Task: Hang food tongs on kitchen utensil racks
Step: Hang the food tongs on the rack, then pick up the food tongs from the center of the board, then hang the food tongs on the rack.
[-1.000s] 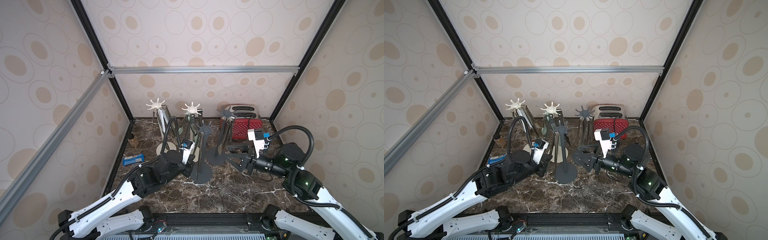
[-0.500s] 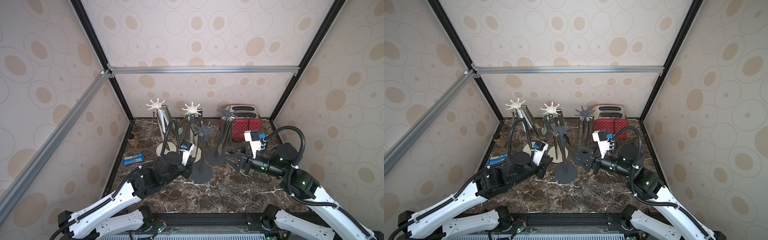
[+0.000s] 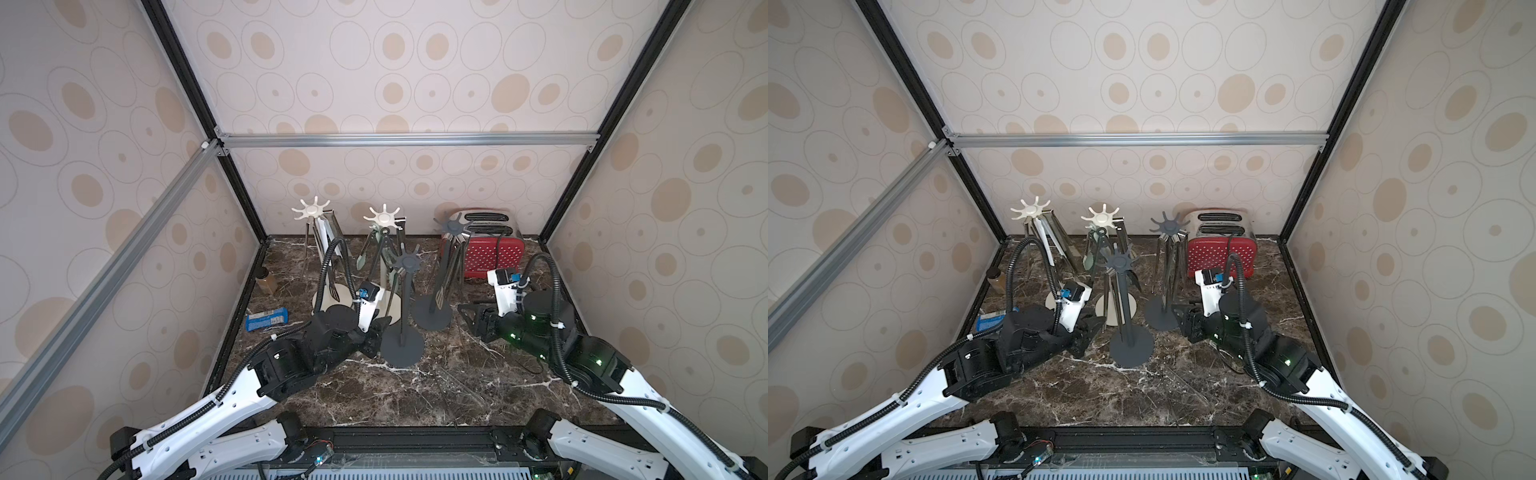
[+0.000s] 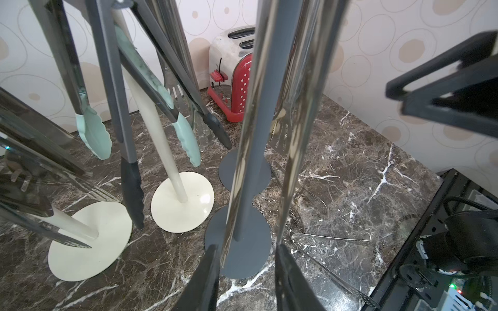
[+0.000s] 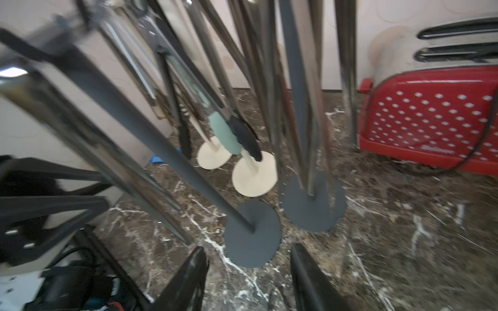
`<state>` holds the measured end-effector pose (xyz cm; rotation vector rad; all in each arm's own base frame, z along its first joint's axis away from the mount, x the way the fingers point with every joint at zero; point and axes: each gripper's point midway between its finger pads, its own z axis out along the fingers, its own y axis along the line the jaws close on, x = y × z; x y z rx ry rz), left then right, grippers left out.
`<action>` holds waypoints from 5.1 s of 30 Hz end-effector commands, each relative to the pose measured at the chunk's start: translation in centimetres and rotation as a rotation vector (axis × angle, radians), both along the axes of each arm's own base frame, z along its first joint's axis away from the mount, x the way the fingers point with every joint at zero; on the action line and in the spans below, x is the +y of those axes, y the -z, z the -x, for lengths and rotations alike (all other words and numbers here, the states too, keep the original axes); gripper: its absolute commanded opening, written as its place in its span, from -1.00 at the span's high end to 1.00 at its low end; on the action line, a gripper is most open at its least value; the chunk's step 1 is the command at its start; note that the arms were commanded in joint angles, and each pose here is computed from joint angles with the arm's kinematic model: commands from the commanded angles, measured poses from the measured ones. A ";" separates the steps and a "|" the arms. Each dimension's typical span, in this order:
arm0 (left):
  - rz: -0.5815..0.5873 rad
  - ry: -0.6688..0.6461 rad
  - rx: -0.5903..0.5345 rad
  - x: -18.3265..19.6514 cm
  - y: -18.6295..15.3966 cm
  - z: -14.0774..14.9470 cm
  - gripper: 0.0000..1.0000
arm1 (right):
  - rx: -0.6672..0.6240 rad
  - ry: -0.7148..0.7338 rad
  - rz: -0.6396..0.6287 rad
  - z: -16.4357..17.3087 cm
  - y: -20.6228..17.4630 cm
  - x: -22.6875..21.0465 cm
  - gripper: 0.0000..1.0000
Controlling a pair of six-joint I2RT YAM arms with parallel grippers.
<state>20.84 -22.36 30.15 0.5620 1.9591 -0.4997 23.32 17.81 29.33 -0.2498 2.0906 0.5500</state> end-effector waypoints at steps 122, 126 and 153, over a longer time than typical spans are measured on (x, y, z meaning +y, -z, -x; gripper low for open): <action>0.076 -0.019 0.088 2.9 4.0 2.5 0.10 | -0.405 -0.512 -0.078 0.5 -6.8 6.0 1.00; 0.074 -0.018 0.088 2.8 4.0 2.5 0.10 | -0.378 -0.521 -0.077 0.3 -5.7 6.6 1.00; 0.078 -0.001 0.089 2.4 3.8 2.5 0.09 | -0.234 -0.521 -0.041 1.0 0.8 7.2 1.00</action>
